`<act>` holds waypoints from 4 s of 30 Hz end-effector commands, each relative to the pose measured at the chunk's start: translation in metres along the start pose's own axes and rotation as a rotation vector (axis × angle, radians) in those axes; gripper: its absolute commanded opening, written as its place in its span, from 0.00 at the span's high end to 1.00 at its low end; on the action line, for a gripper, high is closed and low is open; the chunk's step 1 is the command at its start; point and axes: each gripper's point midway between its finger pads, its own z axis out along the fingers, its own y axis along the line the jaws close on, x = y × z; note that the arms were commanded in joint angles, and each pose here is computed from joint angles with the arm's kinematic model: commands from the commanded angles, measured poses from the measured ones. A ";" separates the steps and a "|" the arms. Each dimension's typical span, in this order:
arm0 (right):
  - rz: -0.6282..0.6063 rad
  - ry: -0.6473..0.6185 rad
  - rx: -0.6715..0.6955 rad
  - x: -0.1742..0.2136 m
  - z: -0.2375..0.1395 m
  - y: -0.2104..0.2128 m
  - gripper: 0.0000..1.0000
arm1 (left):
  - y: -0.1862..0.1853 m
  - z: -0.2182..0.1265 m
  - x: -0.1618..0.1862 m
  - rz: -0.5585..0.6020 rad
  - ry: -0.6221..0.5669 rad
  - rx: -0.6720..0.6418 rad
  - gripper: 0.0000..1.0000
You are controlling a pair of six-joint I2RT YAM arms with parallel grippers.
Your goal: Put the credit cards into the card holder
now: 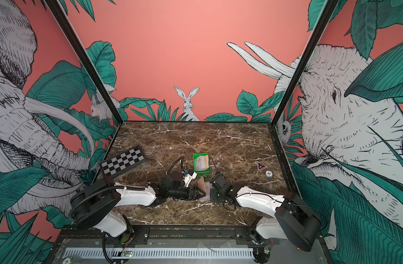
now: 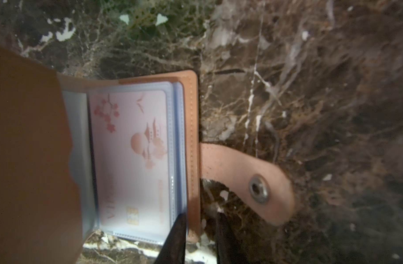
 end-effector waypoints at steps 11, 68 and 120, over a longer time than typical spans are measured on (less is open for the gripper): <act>-0.025 -0.087 0.096 -0.018 -0.036 -0.014 0.77 | -0.007 0.011 -0.010 0.018 -0.021 0.021 0.41; 0.017 0.042 -0.117 -0.034 0.005 -0.013 0.71 | 0.049 0.025 -0.042 -0.025 -0.093 -0.291 0.70; 0.075 0.004 -0.099 -0.059 -0.031 -0.030 0.72 | 0.071 0.015 -0.039 0.006 -0.030 -0.419 0.73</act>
